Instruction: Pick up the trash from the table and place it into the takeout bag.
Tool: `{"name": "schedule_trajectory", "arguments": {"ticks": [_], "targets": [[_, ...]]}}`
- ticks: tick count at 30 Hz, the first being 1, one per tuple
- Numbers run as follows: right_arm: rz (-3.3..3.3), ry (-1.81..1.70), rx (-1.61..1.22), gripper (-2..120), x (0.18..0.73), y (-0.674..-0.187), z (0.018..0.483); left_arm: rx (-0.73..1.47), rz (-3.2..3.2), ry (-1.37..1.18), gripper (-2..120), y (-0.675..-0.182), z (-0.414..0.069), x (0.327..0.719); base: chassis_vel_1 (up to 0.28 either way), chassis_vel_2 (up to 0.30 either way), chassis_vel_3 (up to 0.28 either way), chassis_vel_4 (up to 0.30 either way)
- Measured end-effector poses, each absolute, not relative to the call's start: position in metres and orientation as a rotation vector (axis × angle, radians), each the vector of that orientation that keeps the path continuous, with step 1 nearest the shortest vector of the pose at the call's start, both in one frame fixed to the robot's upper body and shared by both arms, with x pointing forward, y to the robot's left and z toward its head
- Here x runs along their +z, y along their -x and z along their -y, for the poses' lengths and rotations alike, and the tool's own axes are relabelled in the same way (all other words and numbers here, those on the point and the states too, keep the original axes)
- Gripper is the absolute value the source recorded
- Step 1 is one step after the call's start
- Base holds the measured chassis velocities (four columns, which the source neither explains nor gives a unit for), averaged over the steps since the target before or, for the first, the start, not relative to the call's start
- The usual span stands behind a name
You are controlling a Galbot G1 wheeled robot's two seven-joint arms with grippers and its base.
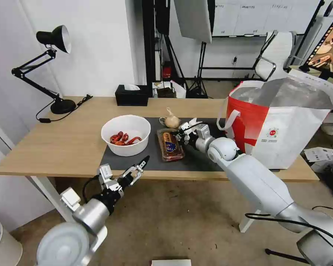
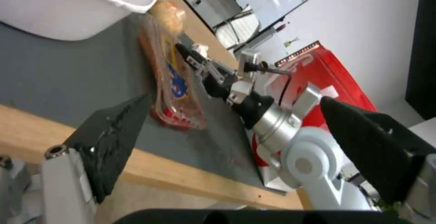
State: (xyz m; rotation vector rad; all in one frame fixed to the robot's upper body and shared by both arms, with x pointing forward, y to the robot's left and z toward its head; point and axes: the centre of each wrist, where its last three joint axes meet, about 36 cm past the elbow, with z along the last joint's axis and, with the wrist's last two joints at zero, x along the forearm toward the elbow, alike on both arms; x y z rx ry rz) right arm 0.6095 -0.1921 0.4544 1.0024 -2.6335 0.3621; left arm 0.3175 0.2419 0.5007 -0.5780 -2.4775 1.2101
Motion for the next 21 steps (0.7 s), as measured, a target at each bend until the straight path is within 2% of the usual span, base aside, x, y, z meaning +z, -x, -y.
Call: {"name": "schedule_trajectory", "arguments": {"ticks": [10,21], "targets": [[2.613,-1.008,0.387,0,0.460,-0.607,0.199,1.239,2.439,0.604,100,-0.362,-0.237,0.501,0.000,0.000,0.000,0.000],[2.598,-1.006,0.402,0,0.463,-0.606,0.203,1.169,2.351,0.538,100,-0.412,-0.223,0.489,0.000,0.000,0.000,0.000]]}}
